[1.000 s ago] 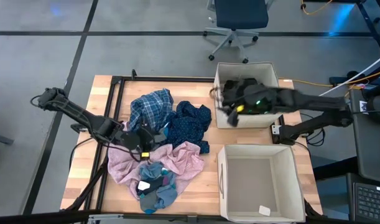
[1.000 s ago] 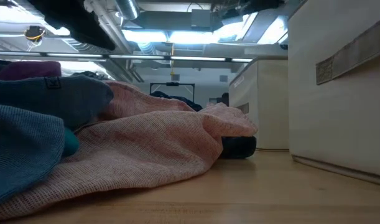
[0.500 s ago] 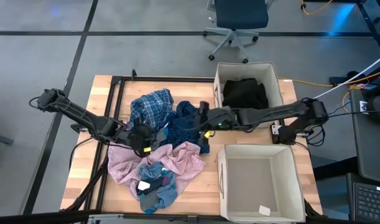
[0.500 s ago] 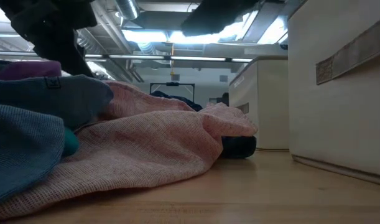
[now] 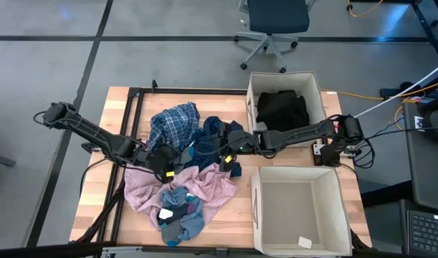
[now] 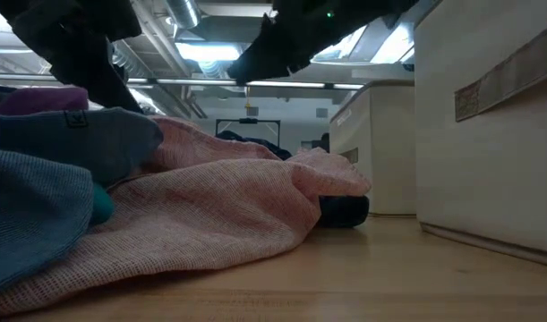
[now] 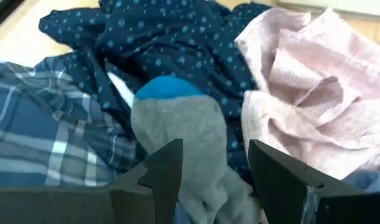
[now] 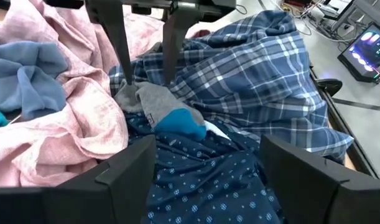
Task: Sort clothes
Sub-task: Put the top gray sock into the bottom laundry organizer
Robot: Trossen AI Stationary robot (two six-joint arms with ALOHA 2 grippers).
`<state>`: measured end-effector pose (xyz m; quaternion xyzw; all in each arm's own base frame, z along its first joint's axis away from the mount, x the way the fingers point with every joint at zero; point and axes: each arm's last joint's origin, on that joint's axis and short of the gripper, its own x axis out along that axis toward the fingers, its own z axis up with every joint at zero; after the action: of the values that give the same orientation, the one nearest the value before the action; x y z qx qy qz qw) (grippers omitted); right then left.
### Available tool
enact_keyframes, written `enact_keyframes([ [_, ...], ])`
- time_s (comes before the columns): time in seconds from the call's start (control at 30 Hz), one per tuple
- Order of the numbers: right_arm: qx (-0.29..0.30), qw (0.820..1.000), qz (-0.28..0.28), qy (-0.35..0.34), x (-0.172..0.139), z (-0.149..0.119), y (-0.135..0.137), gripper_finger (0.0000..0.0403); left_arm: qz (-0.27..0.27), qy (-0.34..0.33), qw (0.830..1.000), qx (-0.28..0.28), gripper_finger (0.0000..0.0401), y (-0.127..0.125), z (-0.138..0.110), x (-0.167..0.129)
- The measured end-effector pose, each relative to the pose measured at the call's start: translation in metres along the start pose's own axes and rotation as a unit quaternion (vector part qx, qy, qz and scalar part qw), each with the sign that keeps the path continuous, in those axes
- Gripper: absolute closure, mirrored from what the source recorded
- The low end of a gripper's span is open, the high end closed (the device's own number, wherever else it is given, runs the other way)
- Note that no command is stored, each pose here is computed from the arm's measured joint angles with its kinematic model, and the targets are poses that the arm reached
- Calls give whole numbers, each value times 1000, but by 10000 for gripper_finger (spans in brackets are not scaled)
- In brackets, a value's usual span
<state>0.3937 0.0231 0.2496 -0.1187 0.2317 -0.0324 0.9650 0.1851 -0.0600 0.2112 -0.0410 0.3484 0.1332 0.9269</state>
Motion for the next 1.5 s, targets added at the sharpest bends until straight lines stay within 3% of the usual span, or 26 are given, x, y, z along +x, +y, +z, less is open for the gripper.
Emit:
enact_keyframes([
  [0.7,37,999,14,5,2,-2,2,113,12,30,999,12,229,-7,-6,16],
  [0.87,37,999,13,3,2,-2,1,114,66,12,997,27,229,-4,-6,17],
  [1.07,50,999,14,6,2,-2,2,114,78,17,996,30,232,-1,-7,17],
  [1.2,50,999,14,6,2,-2,2,114,80,22,996,38,273,-1,-8,17],
  [1.4,50,999,14,6,2,-2,2,114,86,15,995,52,382,-1,-7,17],
  [1.5,50,999,16,3,2,-2,2,114,78,1,995,56,391,-2,1,11],
])
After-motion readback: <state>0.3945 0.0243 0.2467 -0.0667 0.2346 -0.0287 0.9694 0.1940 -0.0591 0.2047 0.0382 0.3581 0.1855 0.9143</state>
